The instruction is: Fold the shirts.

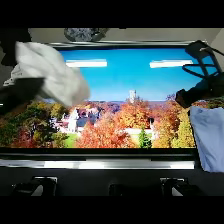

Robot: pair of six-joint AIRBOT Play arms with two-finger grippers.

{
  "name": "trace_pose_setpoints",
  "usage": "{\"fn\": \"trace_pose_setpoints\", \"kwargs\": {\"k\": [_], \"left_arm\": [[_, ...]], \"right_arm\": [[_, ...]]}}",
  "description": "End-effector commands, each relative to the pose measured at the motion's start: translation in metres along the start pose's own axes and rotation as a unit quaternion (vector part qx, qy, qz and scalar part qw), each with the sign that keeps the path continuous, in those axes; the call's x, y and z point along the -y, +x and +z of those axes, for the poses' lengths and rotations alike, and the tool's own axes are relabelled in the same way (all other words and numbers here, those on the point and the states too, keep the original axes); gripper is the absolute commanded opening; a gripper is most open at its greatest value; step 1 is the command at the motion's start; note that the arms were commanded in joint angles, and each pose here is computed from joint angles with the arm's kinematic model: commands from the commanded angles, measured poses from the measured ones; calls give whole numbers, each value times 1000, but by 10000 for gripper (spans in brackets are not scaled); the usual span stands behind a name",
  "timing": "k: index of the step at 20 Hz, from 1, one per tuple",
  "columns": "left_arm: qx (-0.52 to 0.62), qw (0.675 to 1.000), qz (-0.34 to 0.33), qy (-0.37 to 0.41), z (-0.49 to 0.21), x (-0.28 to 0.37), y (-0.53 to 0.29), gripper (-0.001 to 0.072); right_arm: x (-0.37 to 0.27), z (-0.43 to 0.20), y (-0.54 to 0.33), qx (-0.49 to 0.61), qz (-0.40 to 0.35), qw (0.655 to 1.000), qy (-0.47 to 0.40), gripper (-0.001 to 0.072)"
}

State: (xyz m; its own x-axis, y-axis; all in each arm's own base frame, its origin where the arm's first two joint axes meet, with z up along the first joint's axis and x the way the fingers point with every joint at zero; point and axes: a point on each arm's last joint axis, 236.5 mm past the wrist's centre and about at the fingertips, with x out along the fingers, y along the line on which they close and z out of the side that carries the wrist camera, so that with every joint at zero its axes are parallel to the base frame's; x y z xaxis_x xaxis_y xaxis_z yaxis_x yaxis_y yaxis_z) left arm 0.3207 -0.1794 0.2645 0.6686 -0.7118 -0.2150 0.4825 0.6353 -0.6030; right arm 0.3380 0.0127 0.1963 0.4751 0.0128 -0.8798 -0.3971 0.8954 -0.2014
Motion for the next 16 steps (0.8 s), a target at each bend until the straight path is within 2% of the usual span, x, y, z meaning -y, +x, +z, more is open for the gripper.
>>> {"fn": "trace_pose_setpoints", "kwargs": {"k": [1, 3, 6, 7, 9, 12, 14, 16], "left_arm": [[-249, 968, 1, 39, -140, -1, 56, 29], [-379, 922, 36, 73, -219, -24, 69, 29], [-477, 871, 51, 104, -293, -44, 84, 33], [-505, 856, 55, 94, -311, -51, 84, 69], [-543, 834, 64, 70, -315, -59, 78, 720], [-486, 869, 84, 47, -234, -75, 82, 711], [-437, 891, 120, 24, -182, -104, 69, 708], [-420, 894, 156, -15, -166, -138, 48, 707]], "right_arm": [[-12, -30, -19, -39, 15, 999, -8, 672], [-20, -48, -13, -90, 39, 995, -9, 672], [-26, -56, 15, -128, 60, 990, -13, 672], [-27, -56, 28, -131, 64, 989, -13, 672], [-35, -55, 59, -136, 83, 987, -12, 672], [-65, -58, 97, -155, 152, 976, -3, 673], [-91, -61, 114, -167, 213, 963, -8, 673], [-111, -69, 133, -178, 256, 950, -4, 673]]}}
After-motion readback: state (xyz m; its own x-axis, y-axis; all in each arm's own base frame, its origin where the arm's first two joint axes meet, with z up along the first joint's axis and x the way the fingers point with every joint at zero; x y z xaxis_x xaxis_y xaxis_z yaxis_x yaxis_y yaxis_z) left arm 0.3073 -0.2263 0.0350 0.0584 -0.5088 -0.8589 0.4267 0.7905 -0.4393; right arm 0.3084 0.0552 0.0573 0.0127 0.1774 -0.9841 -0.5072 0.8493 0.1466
